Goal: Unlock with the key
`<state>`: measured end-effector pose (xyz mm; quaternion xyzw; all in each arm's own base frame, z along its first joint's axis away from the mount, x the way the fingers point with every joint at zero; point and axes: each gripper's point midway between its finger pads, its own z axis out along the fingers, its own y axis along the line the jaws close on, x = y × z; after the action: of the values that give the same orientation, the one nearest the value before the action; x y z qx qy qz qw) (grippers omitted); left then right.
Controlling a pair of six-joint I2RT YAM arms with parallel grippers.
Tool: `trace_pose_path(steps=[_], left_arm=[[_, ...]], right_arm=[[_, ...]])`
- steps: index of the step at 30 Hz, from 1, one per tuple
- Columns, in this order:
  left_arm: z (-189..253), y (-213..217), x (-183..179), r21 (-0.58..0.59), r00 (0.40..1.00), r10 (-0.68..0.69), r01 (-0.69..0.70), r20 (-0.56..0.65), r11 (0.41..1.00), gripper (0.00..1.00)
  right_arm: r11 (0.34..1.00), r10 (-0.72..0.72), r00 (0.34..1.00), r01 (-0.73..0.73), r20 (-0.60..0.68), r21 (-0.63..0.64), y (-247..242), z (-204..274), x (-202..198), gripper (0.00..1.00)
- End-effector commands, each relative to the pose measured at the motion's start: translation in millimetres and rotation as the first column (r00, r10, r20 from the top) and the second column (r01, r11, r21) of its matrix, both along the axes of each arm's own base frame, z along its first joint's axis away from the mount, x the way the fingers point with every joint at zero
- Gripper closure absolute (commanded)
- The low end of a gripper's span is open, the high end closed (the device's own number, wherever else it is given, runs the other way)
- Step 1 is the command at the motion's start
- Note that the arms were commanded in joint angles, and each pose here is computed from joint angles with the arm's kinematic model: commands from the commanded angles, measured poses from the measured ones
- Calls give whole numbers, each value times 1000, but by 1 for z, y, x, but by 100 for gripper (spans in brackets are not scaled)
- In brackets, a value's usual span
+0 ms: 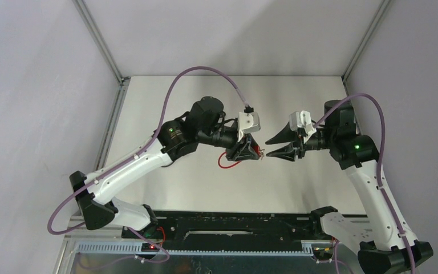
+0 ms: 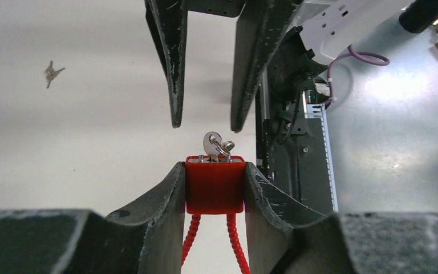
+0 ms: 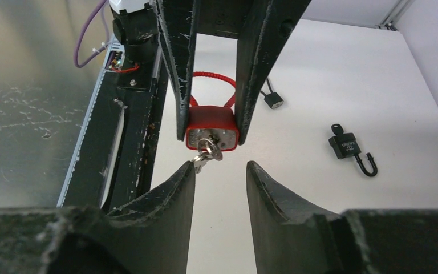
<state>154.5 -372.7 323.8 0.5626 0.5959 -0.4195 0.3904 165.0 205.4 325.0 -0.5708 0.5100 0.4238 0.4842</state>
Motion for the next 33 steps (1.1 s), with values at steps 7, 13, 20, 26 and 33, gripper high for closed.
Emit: trace_pose_path(steps=[7, 13, 20, 26, 33], left_arm=[[31, 0, -11, -79, 999, -41, 41, 5, 996, 100], [29, -1, -8, -67, 999, -35, 37, 22, 997, 100], [29, 0, 1, -59, 998, -5, 9, 68, 998, 100], [15, 7, 32, 21, 961, 104, -113, 255, 993, 100], [1, 19, 65, 96, 817, 211, -307, 536, 947, 100]], right_arm=[[1000, 28, 998, -29, 47, 12, 15, 16, 2, 71], [998, 63, 998, -63, 18, 16, 20, 14, -2, 79], [995, 101, 993, -100, -53, 19, 24, 7, -6, 97], [997, 72, 970, -62, -233, 50, 30, 5, 5, 100], [986, -95, 799, 158, -593, 55, 28, -16, 59, 100]])
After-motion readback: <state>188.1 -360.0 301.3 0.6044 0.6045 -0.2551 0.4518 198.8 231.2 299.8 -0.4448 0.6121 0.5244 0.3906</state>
